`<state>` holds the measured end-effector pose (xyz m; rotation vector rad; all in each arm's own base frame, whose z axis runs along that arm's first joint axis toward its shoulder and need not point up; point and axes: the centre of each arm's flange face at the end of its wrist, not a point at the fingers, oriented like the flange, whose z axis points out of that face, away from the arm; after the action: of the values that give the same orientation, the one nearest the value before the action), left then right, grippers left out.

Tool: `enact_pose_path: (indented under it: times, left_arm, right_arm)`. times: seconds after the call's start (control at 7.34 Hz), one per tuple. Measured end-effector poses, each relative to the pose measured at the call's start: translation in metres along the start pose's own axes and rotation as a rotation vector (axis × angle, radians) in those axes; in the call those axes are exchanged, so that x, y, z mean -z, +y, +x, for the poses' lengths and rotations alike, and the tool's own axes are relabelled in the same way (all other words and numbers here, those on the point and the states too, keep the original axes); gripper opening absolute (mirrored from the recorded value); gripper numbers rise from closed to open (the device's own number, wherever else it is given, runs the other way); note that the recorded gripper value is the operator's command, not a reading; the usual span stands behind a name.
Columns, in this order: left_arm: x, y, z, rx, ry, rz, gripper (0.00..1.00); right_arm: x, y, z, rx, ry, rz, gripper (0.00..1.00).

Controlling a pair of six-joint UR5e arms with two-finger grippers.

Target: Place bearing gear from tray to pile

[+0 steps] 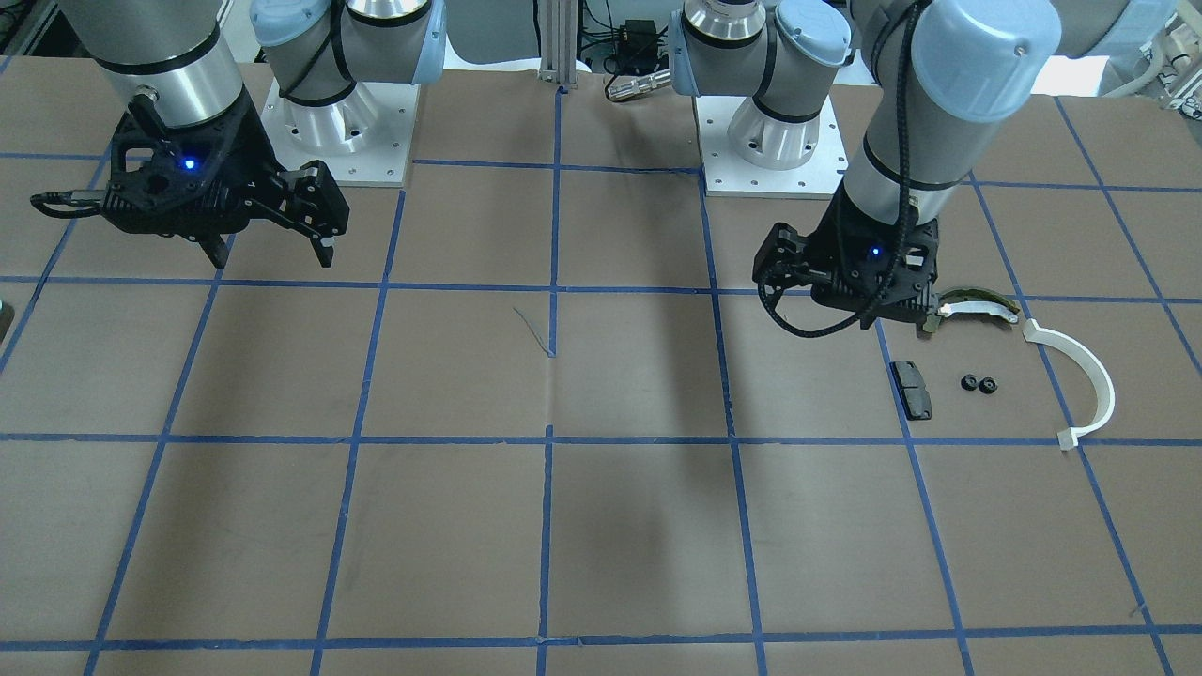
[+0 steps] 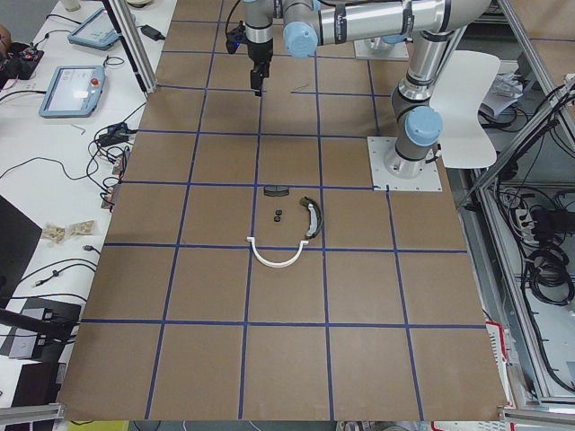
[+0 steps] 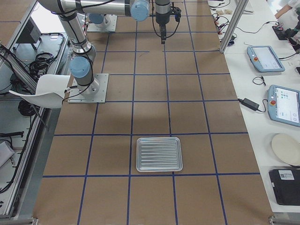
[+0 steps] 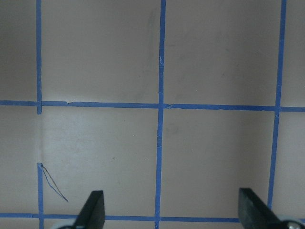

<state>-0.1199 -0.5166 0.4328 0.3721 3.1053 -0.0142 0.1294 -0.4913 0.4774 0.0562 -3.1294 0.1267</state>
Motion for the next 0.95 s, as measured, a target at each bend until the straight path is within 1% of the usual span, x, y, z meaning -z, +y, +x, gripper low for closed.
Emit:
enact_pose_path:
  times: [0.14,0.41,0.54,0.68,0.95]
  left_arm:
    - [0.011,0.008,0.009,-0.01,0.006,0.009,1.0]
    - [0.031,0.028,0.02,-0.015,0.042,0.025,1.0]
    - [0.034,0.034,0.022,-0.011,0.057,0.024,1.0]
    - [0.035,0.039,0.023,-0.001,0.055,0.01,1.0]
    - [0.038,0.048,0.019,0.016,0.019,-0.021,1.0]
  right_arm:
    - [0.006,0.001,-0.001,-0.007,0.004,0.013,1.0]
    - [0.013,0.003,-0.003,-0.082,0.006,0.033,1.0]
    - [0.014,0.003,-0.004,-0.11,0.008,0.037,1.0]
    - [0.014,0.002,-0.005,-0.126,0.004,0.039,1.0]
    - [0.015,0.002,-0.007,-0.141,-0.001,0.042,1.0]
